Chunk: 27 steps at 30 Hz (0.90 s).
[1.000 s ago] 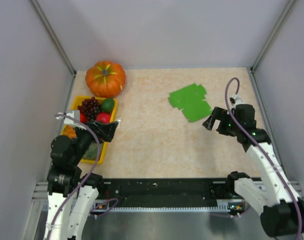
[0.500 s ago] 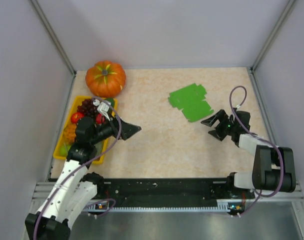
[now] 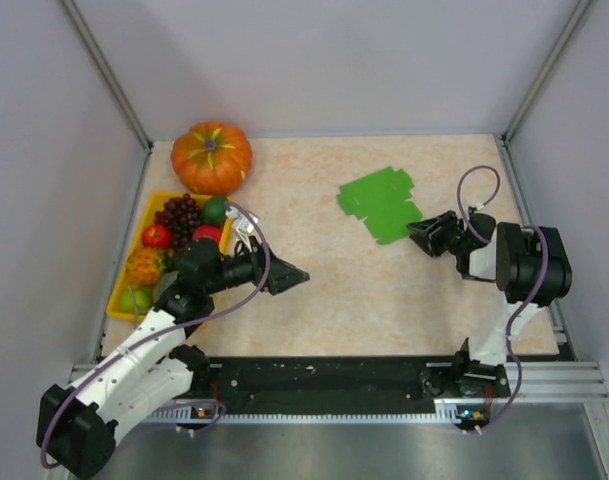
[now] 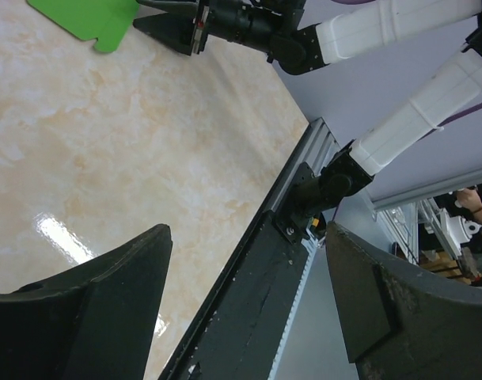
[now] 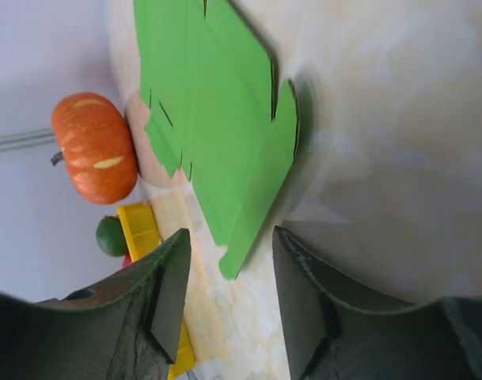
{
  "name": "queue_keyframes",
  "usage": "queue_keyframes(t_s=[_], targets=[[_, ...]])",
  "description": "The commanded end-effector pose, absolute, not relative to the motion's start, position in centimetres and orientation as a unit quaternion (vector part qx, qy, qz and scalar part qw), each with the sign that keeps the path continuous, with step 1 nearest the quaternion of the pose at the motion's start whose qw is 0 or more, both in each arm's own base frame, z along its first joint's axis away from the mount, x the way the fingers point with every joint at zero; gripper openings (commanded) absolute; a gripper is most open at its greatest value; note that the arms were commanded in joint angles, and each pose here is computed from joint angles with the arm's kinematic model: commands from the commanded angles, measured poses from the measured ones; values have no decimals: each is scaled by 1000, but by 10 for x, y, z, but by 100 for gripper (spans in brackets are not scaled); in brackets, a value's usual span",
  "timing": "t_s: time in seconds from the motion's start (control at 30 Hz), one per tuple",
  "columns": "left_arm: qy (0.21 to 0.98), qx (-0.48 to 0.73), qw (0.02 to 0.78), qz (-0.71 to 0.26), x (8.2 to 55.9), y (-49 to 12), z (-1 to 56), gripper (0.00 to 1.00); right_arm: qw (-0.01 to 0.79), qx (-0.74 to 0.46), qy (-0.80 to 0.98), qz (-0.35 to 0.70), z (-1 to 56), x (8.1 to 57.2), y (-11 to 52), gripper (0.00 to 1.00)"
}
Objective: Fold the paper box
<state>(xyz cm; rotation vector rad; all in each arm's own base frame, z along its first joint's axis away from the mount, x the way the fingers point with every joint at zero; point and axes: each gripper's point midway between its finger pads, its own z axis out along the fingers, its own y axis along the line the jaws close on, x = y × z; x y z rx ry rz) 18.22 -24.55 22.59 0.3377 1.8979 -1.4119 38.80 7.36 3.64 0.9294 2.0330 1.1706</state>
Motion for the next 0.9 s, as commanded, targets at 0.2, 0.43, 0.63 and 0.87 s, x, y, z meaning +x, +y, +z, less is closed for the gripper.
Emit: queue_keyframes(t_s=[0.2, 0.43, 0.63, 0.87], targets=[[727, 138, 403, -538, 199, -251, 248, 82, 325, 387, 758, 412, 19, 438, 56, 11], [776, 115, 400, -474, 225, -244, 228, 83, 281, 245, 808, 457, 37, 430, 97, 0], [813, 80, 392, -422, 251, -232, 218, 85, 248, 137, 836, 471, 57, 362, 144, 0], [849, 27, 343, -402, 279, -220, 177, 86, 211, 63, 829, 514, 70, 295, 165, 0]])
